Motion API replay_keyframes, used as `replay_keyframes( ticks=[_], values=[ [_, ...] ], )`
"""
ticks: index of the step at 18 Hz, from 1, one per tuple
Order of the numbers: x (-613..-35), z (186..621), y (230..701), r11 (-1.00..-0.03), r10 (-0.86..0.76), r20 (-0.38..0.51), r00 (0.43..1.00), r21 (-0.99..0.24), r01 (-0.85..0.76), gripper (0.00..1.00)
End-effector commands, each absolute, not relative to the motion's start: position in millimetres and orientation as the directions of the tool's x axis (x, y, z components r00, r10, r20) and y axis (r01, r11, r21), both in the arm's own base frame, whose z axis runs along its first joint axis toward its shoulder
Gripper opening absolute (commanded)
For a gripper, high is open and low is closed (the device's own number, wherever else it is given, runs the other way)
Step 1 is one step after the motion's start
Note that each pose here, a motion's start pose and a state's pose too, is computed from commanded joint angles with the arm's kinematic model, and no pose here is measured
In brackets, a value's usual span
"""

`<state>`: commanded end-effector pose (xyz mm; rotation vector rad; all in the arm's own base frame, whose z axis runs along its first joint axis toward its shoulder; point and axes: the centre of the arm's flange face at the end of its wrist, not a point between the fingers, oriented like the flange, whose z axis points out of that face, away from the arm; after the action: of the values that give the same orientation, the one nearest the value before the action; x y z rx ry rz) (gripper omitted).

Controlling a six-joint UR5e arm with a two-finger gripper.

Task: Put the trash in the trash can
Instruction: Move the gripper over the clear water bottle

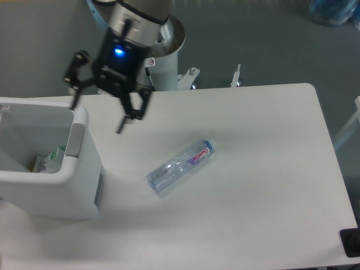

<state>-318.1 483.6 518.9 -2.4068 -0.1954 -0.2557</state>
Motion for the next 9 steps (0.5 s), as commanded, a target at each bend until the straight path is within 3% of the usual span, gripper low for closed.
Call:
replay_keyframes(
  ticks=[6,9],
  values=[
    [-384.3,464.7,501.2,-0.819,0.156,0.205,0.966,-0.52,0.243,1.0],
    [-403.5,433.5,516.6,-0.862,0.148,0.236,0.96,-0.445,0.242,1.0]
  ],
)
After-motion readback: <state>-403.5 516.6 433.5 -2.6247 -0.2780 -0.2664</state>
